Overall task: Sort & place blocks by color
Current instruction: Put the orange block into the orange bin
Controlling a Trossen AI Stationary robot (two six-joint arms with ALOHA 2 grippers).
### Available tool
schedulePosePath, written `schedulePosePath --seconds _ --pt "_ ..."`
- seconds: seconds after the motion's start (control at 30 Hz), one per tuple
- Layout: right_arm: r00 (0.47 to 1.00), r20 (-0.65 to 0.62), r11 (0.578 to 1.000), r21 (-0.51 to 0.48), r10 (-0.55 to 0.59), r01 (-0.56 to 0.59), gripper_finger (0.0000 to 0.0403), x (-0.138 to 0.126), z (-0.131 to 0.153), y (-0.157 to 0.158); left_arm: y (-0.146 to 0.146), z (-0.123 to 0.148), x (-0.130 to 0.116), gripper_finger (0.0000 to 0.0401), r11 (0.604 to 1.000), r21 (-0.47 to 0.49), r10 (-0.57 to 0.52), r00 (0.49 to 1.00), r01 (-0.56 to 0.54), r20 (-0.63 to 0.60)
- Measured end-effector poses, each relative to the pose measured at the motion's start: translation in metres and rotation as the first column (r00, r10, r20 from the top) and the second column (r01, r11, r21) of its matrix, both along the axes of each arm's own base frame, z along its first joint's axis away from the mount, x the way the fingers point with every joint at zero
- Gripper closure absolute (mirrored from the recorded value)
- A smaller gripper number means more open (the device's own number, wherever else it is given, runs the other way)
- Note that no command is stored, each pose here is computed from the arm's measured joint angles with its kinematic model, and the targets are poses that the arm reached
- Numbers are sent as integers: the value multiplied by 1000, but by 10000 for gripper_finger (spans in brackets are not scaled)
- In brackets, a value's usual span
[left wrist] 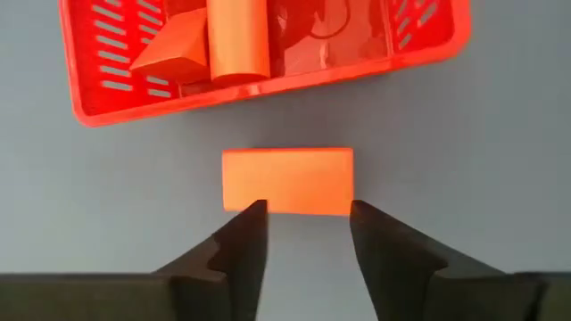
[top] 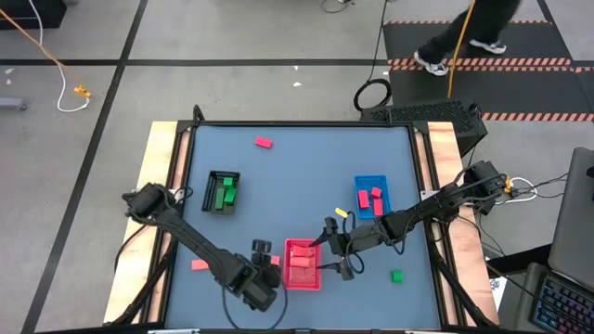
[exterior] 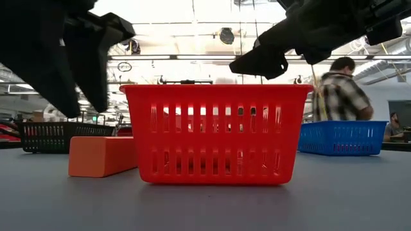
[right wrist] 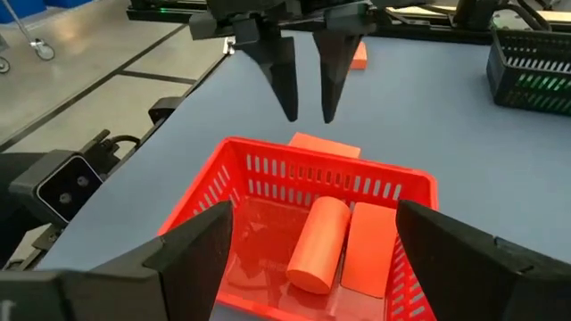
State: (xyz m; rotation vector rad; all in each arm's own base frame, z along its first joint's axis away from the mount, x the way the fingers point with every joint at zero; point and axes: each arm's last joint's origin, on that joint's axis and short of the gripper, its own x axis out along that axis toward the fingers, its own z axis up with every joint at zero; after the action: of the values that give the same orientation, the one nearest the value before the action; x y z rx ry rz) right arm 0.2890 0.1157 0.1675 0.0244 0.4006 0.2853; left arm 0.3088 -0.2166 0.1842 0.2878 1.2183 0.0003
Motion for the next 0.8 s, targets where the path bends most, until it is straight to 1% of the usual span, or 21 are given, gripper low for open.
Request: schedulePosePath --seconds 0.1,0.2,0.27,0.4,0.47,0.53,0.67,0.8 --pt "1000 -8 1000 -5 1 -1 96 0 -1 0 0 -3 2 199 1000 4 3 1000 -3 -3" --pt "1000 -19 1000 -9 0 -1 96 -1 -2 0 0 -2 1 147 1000 -6 27 1000 -27 1" --pt "1000 -24 1000 -11 0 0 96 -1 -2 0 0 -1 1 109 998 -24 66 998 -66 9" --pt "1000 -20 1000 -10 0 0 96 -1 -2 0 2 -1 4 41 982 -102 159 987 -159 -6" --pt "1000 -20 1000 -10 0 0 96 -1 -2 0 2 -1 7 16 976 -138 171 985 -171 -7" --pt "1000 -20 1000 -10 0 0 96 -1 -2 0 2 -1 8 5 977 -143 160 987 -159 0" --pt "1000 -21 1000 -8 -1 0 96 -1 -2 0 7 -1 12 17 986 -123 116 993 -115 0" --pt "1000 -21 1000 -7 -1 0 96 -1 -2 0 17 -2 17 14 988 -100 119 993 -117 7"
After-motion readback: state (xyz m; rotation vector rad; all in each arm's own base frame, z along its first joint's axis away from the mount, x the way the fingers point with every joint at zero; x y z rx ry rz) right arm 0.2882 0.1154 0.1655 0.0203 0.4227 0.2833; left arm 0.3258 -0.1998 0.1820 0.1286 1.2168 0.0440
